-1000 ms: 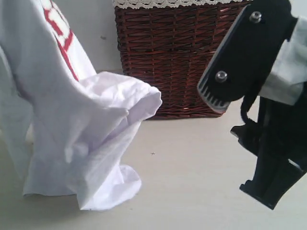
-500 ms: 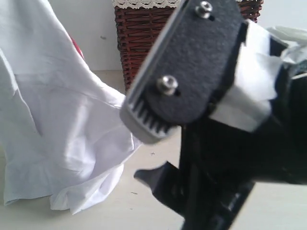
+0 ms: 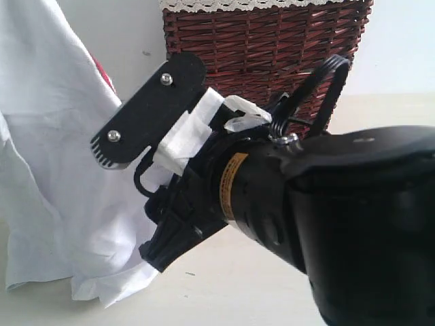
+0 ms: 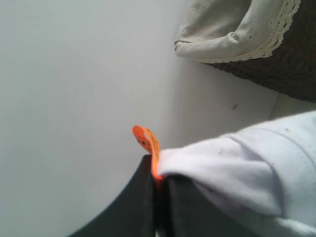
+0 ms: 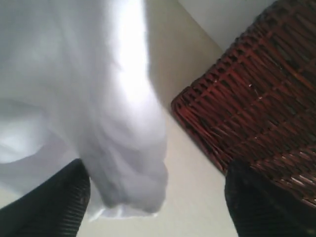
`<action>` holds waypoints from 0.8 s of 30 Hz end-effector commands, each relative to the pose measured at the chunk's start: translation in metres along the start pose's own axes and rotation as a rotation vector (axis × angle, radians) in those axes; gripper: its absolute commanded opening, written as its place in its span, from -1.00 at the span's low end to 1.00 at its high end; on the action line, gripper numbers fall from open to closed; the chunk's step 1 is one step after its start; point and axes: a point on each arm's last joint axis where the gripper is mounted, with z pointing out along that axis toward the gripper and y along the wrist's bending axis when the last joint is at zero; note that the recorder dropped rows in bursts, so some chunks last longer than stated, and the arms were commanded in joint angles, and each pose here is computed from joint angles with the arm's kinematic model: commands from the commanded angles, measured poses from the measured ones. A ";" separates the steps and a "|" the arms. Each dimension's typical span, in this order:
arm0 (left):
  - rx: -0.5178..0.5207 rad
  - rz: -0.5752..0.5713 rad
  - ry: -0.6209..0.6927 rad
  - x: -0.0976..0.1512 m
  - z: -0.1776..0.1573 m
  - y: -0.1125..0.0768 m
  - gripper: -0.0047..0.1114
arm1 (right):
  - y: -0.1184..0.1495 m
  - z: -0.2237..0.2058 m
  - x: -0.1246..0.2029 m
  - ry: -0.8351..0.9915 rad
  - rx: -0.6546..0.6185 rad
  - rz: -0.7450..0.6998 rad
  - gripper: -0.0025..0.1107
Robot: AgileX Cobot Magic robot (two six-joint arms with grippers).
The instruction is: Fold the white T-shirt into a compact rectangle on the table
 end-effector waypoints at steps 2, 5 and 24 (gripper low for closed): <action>-0.047 0.014 -0.037 0.006 -0.022 0.011 -0.92 | -0.003 0.019 -0.003 -0.048 -0.068 0.028 0.31; -0.066 0.022 -0.046 0.009 -0.031 0.015 -0.92 | 0.002 0.020 -0.007 -0.092 -0.146 0.015 0.08; -0.051 0.139 0.046 0.022 -0.038 0.014 -0.92 | -0.073 -0.087 -0.049 -0.434 -0.011 -0.100 -0.96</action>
